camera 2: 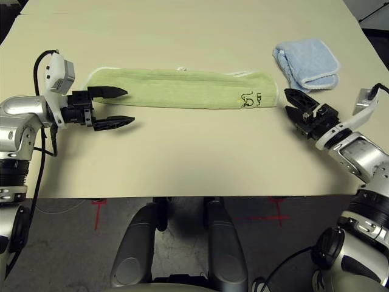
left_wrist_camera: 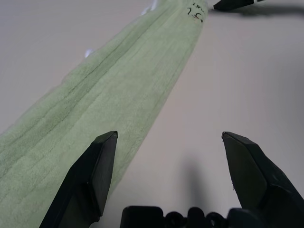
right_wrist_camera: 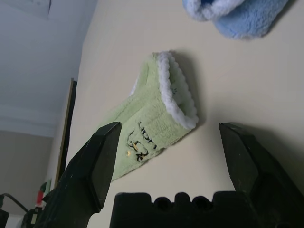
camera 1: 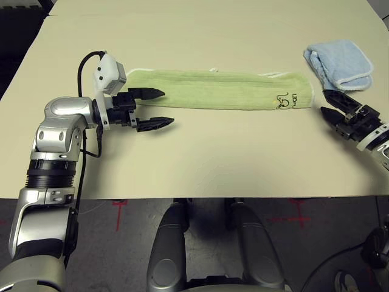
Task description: Fold the towel and set it aside.
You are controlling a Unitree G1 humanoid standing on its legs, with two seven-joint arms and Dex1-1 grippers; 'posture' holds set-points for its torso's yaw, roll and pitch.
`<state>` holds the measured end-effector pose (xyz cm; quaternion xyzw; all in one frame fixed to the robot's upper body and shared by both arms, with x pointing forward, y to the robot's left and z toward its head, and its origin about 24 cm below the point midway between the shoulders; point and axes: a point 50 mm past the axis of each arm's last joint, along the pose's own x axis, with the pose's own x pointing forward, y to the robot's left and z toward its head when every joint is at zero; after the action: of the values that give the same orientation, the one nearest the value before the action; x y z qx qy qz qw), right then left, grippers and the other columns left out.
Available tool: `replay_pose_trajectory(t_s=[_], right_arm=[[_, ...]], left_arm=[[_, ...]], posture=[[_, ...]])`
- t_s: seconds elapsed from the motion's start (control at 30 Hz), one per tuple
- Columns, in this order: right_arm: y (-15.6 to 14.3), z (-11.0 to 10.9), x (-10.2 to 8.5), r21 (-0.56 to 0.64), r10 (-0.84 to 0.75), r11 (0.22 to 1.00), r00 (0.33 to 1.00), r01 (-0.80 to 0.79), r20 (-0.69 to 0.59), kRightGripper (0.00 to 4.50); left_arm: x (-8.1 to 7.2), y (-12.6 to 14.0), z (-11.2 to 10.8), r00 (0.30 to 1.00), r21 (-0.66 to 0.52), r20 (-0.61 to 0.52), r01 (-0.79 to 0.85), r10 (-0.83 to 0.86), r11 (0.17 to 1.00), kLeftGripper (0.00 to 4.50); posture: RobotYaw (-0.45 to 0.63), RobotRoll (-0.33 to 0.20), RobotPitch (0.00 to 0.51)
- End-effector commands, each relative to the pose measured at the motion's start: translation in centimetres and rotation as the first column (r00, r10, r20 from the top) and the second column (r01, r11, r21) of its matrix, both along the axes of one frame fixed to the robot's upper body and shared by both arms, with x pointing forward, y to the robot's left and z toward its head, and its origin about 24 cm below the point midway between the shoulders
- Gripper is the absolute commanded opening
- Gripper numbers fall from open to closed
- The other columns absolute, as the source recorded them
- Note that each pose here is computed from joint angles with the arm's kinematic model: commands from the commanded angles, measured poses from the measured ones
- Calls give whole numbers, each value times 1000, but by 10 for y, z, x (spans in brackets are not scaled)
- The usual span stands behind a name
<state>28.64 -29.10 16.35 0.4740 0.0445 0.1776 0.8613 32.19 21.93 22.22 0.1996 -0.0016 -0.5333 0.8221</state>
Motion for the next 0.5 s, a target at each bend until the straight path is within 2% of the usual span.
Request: replay_pose_trajectory(t_s=[0.03, 0.37, 0.5], right_arm=[[4, -9, -2, 12, -4, 1000, 1000, 4, -26, 4500], [17, -12, 15, 46, 3, 999, 1000, -2, -19, 4500], [24, -11, 17, 61, 30, 998, 1000, -29, -11, 4500]], left_arm=[[-3, -1, 0, 1000, 5, -2, 20, -20, 1000, 4470], [-11, 2, -4, 1000, 10, -19, 6, -6, 1000, 4470], [-12, 2, -4, 1000, 11, -21, 5, -5, 1000, 4470]], posture=[[-3, 0, 333], [13, 0, 340], [18, 0, 339]])
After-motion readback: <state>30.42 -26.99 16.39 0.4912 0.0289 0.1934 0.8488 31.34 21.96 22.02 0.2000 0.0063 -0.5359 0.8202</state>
